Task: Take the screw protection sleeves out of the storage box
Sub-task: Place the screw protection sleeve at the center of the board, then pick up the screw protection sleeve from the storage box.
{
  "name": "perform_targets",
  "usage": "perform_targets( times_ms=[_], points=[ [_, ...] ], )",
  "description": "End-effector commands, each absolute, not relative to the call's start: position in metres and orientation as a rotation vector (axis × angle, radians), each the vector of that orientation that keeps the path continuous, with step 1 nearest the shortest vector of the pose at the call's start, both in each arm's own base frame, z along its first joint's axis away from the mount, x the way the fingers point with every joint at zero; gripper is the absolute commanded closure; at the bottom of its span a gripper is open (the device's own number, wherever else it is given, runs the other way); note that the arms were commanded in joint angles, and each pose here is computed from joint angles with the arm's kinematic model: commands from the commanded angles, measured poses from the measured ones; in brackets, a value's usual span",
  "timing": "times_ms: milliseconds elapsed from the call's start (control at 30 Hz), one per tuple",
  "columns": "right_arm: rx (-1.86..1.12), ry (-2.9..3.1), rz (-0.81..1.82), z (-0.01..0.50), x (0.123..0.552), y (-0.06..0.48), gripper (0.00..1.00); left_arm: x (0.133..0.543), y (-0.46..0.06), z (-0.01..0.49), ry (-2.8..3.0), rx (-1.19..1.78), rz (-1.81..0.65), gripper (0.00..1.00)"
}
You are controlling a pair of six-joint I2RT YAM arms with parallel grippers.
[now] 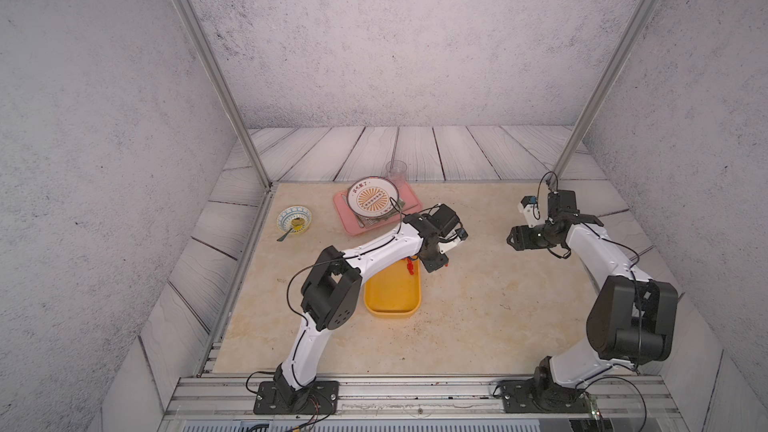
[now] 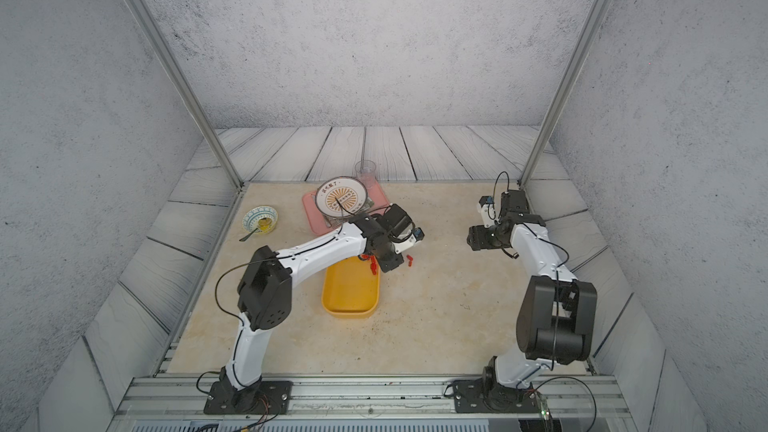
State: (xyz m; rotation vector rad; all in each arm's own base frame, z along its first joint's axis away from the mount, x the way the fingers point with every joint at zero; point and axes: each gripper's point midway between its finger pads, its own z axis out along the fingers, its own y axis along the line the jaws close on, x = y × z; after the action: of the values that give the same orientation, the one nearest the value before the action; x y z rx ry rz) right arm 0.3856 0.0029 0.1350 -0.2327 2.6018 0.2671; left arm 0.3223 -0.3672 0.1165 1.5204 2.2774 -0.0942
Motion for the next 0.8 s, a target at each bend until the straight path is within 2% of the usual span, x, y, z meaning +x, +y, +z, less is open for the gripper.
perform_targets(
  times_ms=[0, 133, 267, 467, 767],
  points=[
    [-0.254, 2.562, 0.281, 0.152, 0.385, 0.006, 0.31, 0.313, -0.333, 0.127, 2.282, 1.528, -0.055, 0.82],
    [-0.315, 2.544, 0.351, 0.154, 0.382, 0.017, 0.31, 0.306, -0.282, 0.117, 2.381, 1.49, -0.032, 0.81],
    [-0.437, 2.469, 0.557, 0.168, 0.37, 0.048, 0.29, 0.309, -0.25, 0.097, 2.39, 1.544, 0.037, 0.81],
    [-0.505, 2.436, 0.622, 0.171, 0.364, 0.063, 0.25, 0.323, -0.237, 0.072, 2.355, 1.647, 0.124, 0.81],
    [-0.507, 2.446, 0.623, 0.169, 0.363, 0.063, 0.24, 0.352, -0.229, 0.046, 2.219, 1.756, 0.337, 0.81]
  ],
)
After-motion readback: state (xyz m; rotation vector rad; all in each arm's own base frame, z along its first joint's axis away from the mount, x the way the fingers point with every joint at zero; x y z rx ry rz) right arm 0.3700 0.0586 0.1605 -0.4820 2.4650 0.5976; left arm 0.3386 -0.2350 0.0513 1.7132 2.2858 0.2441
